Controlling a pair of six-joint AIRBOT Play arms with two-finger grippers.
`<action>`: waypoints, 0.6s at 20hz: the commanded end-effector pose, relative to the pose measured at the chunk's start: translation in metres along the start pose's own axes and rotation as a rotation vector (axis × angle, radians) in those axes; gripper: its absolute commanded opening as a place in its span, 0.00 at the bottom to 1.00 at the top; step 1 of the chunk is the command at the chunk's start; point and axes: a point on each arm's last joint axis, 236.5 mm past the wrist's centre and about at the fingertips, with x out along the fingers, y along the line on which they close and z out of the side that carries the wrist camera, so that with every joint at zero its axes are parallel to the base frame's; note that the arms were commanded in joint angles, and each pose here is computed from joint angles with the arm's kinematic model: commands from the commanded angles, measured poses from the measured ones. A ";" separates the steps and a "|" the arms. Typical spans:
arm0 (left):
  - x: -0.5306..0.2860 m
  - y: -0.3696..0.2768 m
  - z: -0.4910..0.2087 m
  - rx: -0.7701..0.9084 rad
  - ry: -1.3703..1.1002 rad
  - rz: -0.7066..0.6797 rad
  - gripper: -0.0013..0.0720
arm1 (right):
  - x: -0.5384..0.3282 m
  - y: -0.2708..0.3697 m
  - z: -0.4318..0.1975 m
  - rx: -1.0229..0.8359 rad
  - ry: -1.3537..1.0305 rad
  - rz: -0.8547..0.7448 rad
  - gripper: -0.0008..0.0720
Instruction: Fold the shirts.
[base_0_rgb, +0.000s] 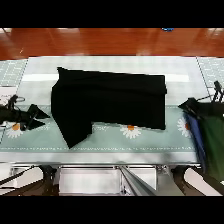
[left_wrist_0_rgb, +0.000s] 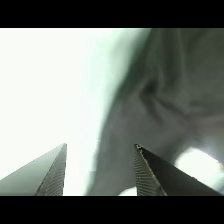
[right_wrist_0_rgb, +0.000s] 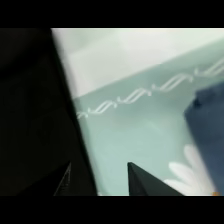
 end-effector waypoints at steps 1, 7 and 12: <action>0.019 -0.005 -0.017 -0.075 -0.054 -0.161 0.71 | 0.001 0.010 -0.031 0.046 -0.052 0.090 0.58; 0.046 -0.019 -0.023 0.031 -0.051 -0.093 0.71 | 0.000 0.021 -0.041 0.062 -0.006 0.140 0.58; 0.078 -0.028 -0.034 0.056 -0.001 -0.036 0.54 | -0.001 0.026 -0.037 0.075 -0.019 0.162 0.58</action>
